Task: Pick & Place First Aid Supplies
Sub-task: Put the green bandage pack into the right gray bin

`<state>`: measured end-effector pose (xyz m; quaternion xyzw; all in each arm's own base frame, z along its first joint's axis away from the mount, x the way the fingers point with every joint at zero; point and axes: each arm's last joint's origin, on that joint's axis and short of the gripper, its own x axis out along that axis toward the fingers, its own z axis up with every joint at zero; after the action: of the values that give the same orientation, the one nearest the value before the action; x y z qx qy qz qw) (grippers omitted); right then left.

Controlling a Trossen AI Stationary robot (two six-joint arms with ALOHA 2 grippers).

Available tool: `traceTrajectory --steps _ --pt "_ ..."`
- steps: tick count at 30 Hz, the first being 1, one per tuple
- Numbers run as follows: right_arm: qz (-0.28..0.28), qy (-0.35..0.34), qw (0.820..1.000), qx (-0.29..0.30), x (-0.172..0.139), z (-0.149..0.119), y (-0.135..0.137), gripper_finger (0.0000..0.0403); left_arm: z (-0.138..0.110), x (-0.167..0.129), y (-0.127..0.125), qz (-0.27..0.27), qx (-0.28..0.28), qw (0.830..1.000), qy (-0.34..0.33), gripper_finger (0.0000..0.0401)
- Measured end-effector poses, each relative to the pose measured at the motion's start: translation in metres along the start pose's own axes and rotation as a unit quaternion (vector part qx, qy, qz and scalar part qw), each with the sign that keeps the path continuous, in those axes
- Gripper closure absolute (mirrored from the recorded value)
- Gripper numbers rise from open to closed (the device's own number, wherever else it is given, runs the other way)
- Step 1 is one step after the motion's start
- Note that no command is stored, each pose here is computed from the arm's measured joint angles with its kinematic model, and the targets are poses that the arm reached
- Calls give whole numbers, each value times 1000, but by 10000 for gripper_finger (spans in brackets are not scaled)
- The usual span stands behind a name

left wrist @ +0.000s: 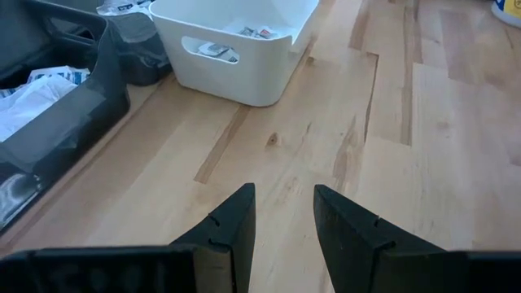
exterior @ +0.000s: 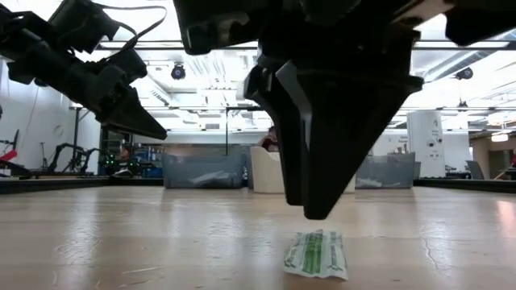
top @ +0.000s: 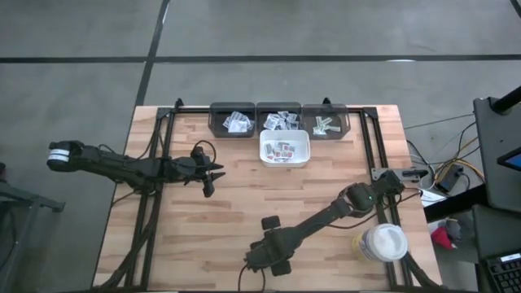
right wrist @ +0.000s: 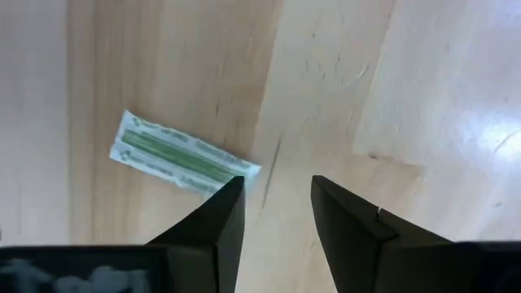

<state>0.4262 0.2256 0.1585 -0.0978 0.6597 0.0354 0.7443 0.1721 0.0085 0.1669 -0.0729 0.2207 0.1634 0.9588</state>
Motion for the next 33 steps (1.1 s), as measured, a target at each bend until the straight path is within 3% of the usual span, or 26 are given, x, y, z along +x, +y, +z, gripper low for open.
traceTrajectory --steps 6,20,33 --pt "40 7 999 36 -1 0 3 249 0 0 0 0 5 1000 0 277" --pt "33 20 995 87 21 1 6 260 0 0 0 0 7 1000 0 277" --pt "27 31 995 95 23 -2 5 352 0 0 0 -1 5 1000 0 277"
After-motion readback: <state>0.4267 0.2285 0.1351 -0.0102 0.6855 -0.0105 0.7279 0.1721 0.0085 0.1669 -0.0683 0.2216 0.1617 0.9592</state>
